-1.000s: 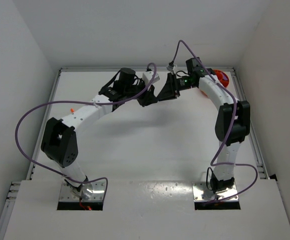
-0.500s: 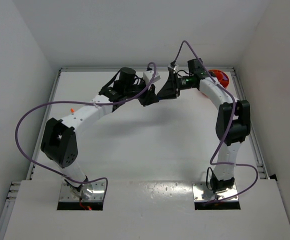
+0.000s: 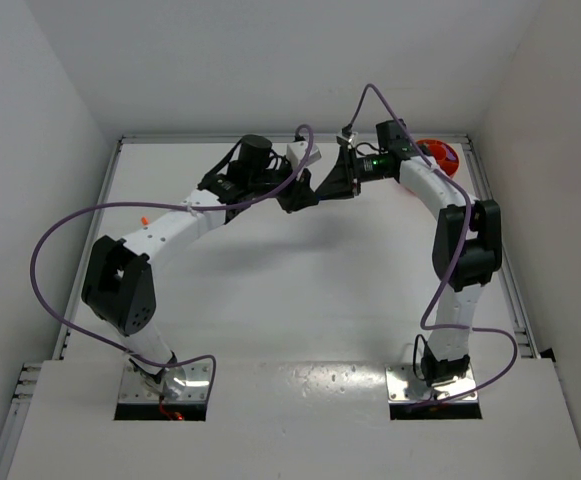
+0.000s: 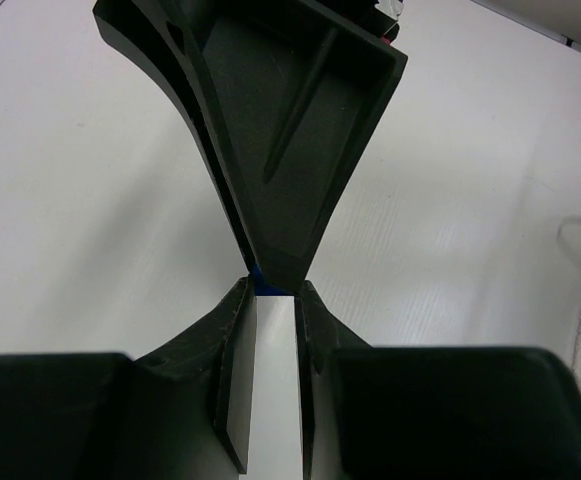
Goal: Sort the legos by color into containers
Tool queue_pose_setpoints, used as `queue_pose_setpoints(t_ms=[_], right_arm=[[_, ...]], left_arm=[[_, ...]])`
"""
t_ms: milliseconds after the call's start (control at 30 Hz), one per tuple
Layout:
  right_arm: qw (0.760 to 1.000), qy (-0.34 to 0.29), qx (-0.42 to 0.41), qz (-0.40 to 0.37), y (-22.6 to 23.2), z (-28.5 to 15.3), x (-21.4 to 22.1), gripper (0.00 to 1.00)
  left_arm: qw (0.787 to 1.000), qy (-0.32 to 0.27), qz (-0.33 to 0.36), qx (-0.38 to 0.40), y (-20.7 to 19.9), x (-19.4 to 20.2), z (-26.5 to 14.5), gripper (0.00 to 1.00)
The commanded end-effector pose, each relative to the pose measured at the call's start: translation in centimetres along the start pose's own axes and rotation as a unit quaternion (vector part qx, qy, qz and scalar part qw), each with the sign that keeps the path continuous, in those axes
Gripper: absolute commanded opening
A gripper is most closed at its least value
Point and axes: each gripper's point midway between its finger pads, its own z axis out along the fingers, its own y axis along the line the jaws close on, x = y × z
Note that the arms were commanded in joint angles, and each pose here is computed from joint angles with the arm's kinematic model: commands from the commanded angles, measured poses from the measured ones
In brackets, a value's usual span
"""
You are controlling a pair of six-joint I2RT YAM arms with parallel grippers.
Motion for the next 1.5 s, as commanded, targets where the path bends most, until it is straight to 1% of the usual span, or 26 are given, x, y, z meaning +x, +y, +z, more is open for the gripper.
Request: queue_pose_setpoints(t_ms=[0, 433, 567, 600, 667, 700, 733, 800, 833, 867, 900, 967, 1000, 1033, 1100, 1133, 1167, 1200, 1233, 1267, 1300, 1333, 1367, 1400, 1433, 1467], right_arm=[[1.0, -0.002, -0.006, -0.022, 1.0, -0.3, 0.0, 0.3], [1.0, 0.004, -0.007, -0.014, 0.3, 0.2, 0.5, 0.2], [1.0, 0.003, -0.001, -0.02, 0.1, 0.2, 0.5, 0.1], [1.0, 0.004, -0.001, -0.021, 0.0, 0.2, 0.6, 0.05], [0.999, -0.003, 0.021, -0.026, -0.6, -0.2, 0.7, 0.03], [0.999, -0.006, 0.029, -0.042, -0.3, -0.4, 0.2, 0.02], [0.997, -0.005, 0.057, -0.053, -1.1, -0.5, 0.3, 0.02], [0.992, -0.013, 0.094, -0.088, -1.0, -1.4, -0.4, 0.01], [0.985, -0.016, 0.138, -0.099, -2.2, -1.9, -0.7, 0.0], [0.98, -0.016, 0.161, -0.114, -2.5, -2.8, -0.8, 0.0], [0.975, -0.026, 0.18, -0.125, -2.5, -3.8, -1.3, 0.0], [0.961, -0.042, 0.239, -0.135, -3.8, -5.7, -1.9, 0.0], [0.953, -0.054, 0.262, -0.14, -3.9, -7.2, -2.2, 0.0], [0.943, -0.063, 0.294, -0.145, -4.6, -8.4, -2.7, 0.0], [0.926, -0.081, 0.339, -0.145, -5.5, -11.1, -3.3, 0.0], [0.913, -0.085, 0.375, -0.138, -6.6, -12.6, -3.4, 0.0], [0.902, -0.099, 0.395, -0.141, -6.4, -14.0, -3.9, 0.0], [0.883, -0.115, 0.434, -0.136, -7.2, -16.6, -4.5, 0.0], [0.871, -0.124, 0.456, -0.136, -7.5, -18.0, -4.8, 0.0], [0.858, -0.137, 0.476, -0.136, -7.5, -19.5, -5.4, 0.0], [0.846, -0.149, 0.495, -0.133, -7.5, -21.0, -5.8, 0.0], [0.823, -0.168, 0.526, -0.134, -7.8, -23.8, -6.9, 0.0], [0.814, -0.173, 0.537, -0.137, -7.9, -25.0, -7.3, 0.0], [0.798, -0.186, 0.558, -0.129, -8.4, -27.0, -7.9, 0.0], [0.795, -0.186, 0.566, -0.119, -9.2, -27.7, -7.8, 0.0], [0.788, -0.194, 0.571, -0.121, -8.9, -28.5, -8.4, 0.0]], left_arm=[[0.997, -0.058, 0.04, 0.007, -1.2, -5.0, -1.2, 0.08], [0.997, -0.069, 0.042, 0.006, -1.3, -6.0, -1.4, 0.08], [0.997, -0.069, 0.042, 0.006, -1.3, -6.0, -1.4, 0.08], [0.997, -0.069, 0.042, 0.006, -1.3, -6.0, -1.4, 0.09], [0.997, -0.069, 0.042, 0.006, -1.3, -6.0, -1.4, 0.13], [0.996, -0.073, 0.045, 0.0, -1.2, -6.4, -1.6, 0.17], [0.997, -0.073, 0.04, 0.0, -1.3, -6.4, -1.7, 0.29], [0.998, -0.058, 0.03, -0.006, -1.0, -5.4, -1.6, 0.48], [0.998, -0.057, 0.028, -0.018, -0.5, -5.4, -2.0, 0.55], [0.997, -0.059, 0.027, -0.029, 0.0, -5.4, -2.6, 0.66], [0.998, -0.05, 0.02, -0.037, 0.5, -4.6, -2.7, 0.7], [0.997, -0.046, 0.014, -0.059, 1.5, -4.1, -3.3, 0.82], [0.996, -0.047, 0.013, -0.072, 2.1, -4.3, -3.9, 0.99], [0.995, -0.049, 0.014, -0.09, 2.5, -4.6, -4.3, 1.0], [0.992, -0.043, -0.016, -0.121, 3.7, -4.1, -4.7, 1.0], [0.988, -0.039, -0.031, -0.145, 4.7, -3.7, -5.2, 1.0], [0.985, -0.027, -0.043, -0.166, 5.3, -3.4, -5.4, 1.0], [0.983, -0.028, -0.047, -0.176, 6.4, -4.5, -6.0, 1.0], [0.982, -0.013, -0.055, -0.181, 6.8, -4.2, -5.7, 1.0], [0.977, 0.031, -0.079, -0.194, 8.1, -1.8, -5.2, 1.0], [0.977, 0.036, -0.081, -0.194, 8.2, -1.9, -5.0, 1.0], [0.976, 0.033, -0.075, -0.2, 9.0, -2.2, -5.3, 1.0], [0.975, 0.032, -0.078, -0.206, 9.6, -2.1, -5.7, 1.0], [0.974, 0.029, -0.072, -0.211, 10.0, -2.5, -6.0, 1.0], [0.973, 0.028, -0.072, -0.216, 10.4, -2.6, -6.0, 1.0], [0.97, 0.03, -0.071, -0.229, 10.8, -2.6, -6.2, 1.0]])
